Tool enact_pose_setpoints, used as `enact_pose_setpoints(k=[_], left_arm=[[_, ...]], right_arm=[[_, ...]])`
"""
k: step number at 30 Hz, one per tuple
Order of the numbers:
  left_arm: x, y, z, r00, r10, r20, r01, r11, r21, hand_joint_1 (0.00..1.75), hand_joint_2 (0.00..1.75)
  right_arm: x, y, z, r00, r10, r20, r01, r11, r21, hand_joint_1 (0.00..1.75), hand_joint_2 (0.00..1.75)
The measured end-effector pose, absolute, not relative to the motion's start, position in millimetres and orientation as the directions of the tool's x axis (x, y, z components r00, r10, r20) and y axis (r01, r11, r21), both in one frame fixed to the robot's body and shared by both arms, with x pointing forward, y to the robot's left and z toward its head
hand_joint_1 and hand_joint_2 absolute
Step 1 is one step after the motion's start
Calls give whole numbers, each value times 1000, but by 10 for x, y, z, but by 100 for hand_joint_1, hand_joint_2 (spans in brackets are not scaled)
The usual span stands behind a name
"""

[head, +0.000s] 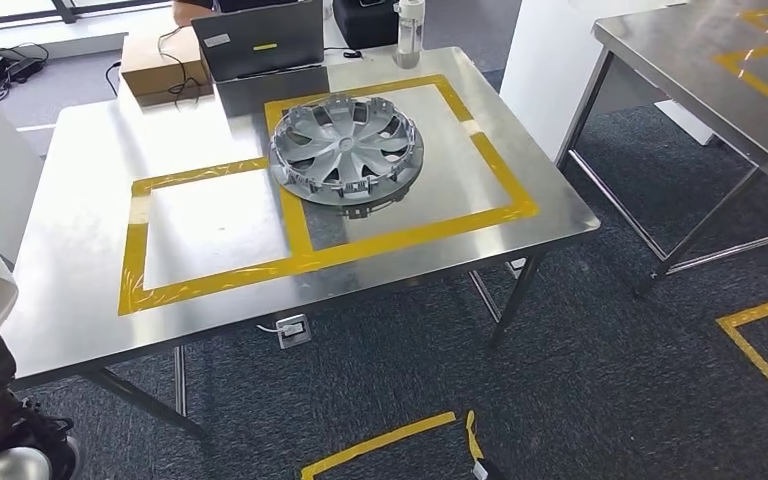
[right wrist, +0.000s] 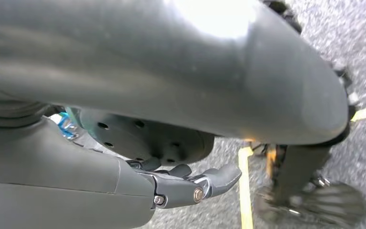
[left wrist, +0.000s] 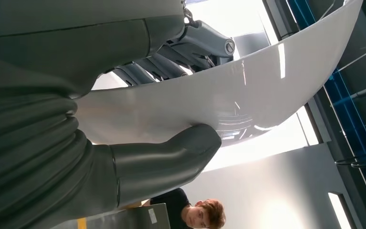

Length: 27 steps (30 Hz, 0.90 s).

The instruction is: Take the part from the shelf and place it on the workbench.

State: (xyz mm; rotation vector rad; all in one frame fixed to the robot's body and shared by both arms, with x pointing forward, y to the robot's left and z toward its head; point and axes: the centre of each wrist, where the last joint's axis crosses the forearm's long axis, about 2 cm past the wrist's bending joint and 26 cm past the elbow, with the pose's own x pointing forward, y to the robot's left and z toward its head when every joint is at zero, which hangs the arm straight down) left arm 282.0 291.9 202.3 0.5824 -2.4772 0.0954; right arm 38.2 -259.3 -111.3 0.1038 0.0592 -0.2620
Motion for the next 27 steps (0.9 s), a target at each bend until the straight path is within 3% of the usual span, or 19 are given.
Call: enact_pose_setpoints(k=[27], left_arm=[[2816, 2804, 2023, -730, -389, 562, -423, 903, 76, 175, 175]], right_arm=[[428, -2555, -1105, 966, -256, -38, 259, 961, 98, 0, 0]])
